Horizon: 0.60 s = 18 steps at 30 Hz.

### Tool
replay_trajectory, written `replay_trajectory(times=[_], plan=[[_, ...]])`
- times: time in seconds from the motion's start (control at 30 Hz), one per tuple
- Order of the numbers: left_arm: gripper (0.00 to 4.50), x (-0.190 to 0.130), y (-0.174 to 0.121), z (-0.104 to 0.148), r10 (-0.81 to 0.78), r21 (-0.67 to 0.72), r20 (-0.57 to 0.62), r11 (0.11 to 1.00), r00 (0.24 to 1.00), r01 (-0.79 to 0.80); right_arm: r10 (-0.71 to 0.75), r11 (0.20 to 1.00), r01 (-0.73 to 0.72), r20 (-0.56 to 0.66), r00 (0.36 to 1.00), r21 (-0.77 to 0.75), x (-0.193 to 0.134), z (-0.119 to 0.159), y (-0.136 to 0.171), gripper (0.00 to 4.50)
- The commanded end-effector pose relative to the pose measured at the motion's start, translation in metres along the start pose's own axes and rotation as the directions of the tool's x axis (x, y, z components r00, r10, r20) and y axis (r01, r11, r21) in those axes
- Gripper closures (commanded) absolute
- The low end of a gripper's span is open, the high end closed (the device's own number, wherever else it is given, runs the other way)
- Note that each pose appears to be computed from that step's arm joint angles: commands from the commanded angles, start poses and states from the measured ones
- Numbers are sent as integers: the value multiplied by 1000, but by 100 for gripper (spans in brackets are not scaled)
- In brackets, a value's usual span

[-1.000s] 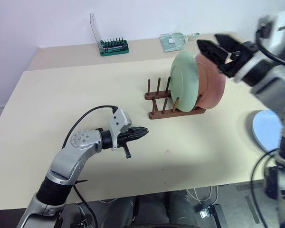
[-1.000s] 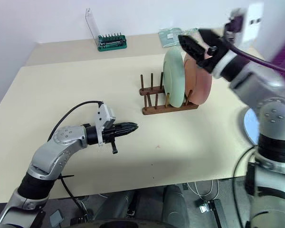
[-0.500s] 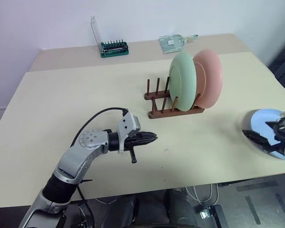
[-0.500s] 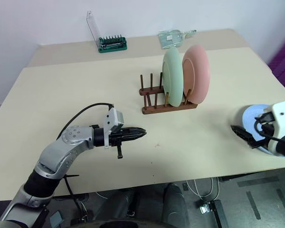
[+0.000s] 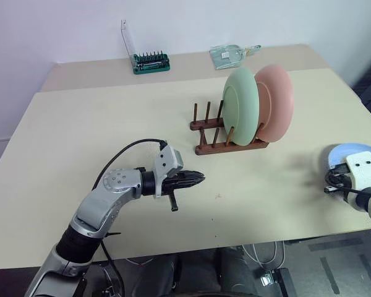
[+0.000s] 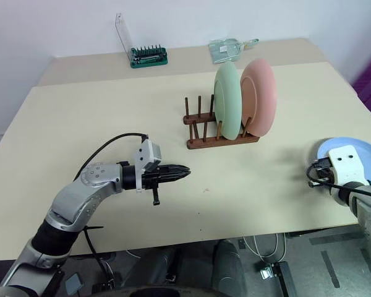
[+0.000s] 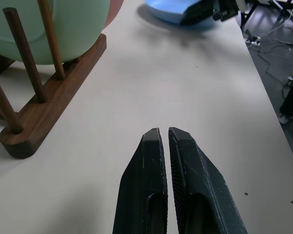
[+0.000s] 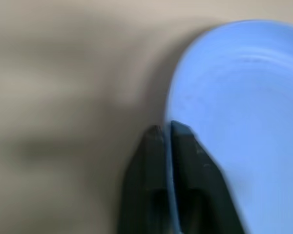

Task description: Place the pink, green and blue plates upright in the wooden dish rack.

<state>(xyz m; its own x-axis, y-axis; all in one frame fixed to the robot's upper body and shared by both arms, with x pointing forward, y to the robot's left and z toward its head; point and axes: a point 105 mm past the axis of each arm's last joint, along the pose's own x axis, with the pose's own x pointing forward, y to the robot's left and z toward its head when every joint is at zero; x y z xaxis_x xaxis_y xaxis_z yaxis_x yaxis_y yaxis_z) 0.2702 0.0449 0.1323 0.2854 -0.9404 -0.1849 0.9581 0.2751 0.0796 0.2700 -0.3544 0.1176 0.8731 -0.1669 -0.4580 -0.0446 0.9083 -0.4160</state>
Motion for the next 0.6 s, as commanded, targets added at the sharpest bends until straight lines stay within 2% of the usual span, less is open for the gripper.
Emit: replay_trajectory(times=[0.03,0.07,0.1,0.17,0.27,0.3,0.37,0.43,0.5,0.57,0.6], plan=[[428,-2,-3,9,6,31,22,999,1000,-7,-34,978,62,138,990,-200,-3,36,-6,447],[428,-3,-3,9,7,27,22,1000,1000,-7,-31,972,72,181,983,-226,-4,46,-6,447],[428,-3,-4,8,7,27,21,1000,1000,-7,-45,970,106,270,962,-218,-7,68,-9,447],[428,-3,-5,9,7,25,23,1000,1000,-8,-45,975,144,483,875,-171,-22,125,-11,447],[428,-3,-6,9,10,22,26,1000,1000,-11,41,997,20,758,651,-71,-65,207,0,447],[428,-4,-6,9,13,19,26,1000,1000,-13,62,998,-47,823,565,-43,-81,230,4,447],[428,-4,-6,8,19,15,26,1000,999,-19,130,981,-187,883,451,-49,-104,257,15,447],[428,-6,-5,6,33,8,23,999,999,-34,312,887,-430,905,289,-169,-132,277,49,447],[428,-10,0,4,66,-7,20,998,998,-66,459,695,-666,881,119,-272,-155,288,88,447],[428,-17,8,-2,103,-20,7,995,995,-103,487,525,-806,873,22,-272,-164,295,113,447],[428,-19,10,-4,114,-25,1,993,993,-114,480,469,-847,878,6,-251,-165,298,119,447]])
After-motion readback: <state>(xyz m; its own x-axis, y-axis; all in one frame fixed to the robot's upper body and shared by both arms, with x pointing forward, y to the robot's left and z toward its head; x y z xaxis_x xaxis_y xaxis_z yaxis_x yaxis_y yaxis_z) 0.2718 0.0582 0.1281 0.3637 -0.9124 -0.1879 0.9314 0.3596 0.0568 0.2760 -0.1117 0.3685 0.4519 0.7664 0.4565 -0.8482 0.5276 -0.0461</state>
